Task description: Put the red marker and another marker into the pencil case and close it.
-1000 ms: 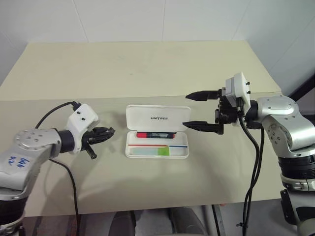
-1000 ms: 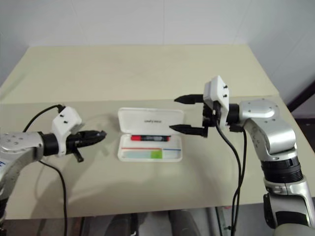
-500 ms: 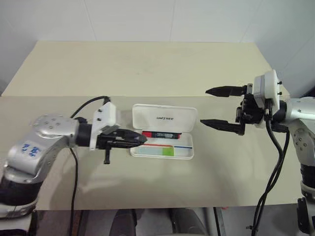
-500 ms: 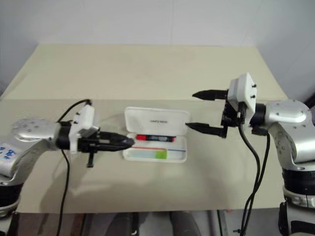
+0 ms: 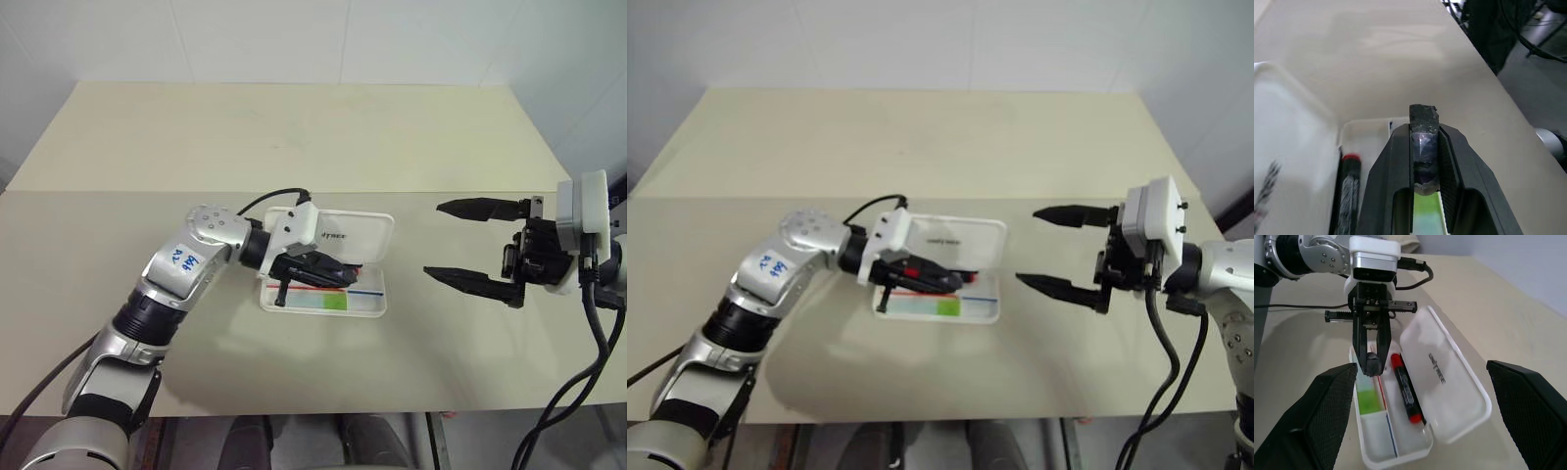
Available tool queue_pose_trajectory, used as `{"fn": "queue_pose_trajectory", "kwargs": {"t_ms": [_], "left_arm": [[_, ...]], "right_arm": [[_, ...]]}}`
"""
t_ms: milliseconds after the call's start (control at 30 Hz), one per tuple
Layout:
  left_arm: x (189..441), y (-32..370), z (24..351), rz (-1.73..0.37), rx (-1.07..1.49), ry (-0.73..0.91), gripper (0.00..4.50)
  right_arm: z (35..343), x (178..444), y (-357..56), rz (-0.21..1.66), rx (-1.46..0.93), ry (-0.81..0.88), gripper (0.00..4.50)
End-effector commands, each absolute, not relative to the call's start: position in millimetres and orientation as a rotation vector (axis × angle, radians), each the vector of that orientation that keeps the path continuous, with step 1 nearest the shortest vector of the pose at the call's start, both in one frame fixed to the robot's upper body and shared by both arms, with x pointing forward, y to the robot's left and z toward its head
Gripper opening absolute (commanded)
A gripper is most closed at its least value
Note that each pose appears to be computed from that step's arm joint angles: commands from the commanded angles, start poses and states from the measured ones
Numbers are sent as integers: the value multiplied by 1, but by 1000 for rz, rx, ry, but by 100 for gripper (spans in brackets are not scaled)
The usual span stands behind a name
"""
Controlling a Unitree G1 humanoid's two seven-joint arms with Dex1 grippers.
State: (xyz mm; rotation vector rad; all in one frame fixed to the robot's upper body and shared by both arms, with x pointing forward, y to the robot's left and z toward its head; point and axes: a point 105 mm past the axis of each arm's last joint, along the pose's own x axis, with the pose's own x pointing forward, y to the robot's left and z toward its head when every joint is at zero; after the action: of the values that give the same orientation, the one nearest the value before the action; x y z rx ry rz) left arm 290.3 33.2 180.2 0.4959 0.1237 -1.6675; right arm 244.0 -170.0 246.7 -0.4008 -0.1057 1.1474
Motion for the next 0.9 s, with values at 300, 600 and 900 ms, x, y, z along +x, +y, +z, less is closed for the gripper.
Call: {"fn": "queue_pose_trajectory", "kwargs": {"t_ms": [300, 600, 900], "left_arm": [[294, 3, 163, -1663, 542, 128, 43], [299, -3, 148, -1653, 561, 166, 43], [295, -12, 142, -1684, 536, 187, 43]], "right_arm": [[253, 235, -167, 1104, -442, -133, 450], [252, 234, -163, 1104, -437, -138, 450], [254, 235, -159, 1094, -439, -155, 450]]}}
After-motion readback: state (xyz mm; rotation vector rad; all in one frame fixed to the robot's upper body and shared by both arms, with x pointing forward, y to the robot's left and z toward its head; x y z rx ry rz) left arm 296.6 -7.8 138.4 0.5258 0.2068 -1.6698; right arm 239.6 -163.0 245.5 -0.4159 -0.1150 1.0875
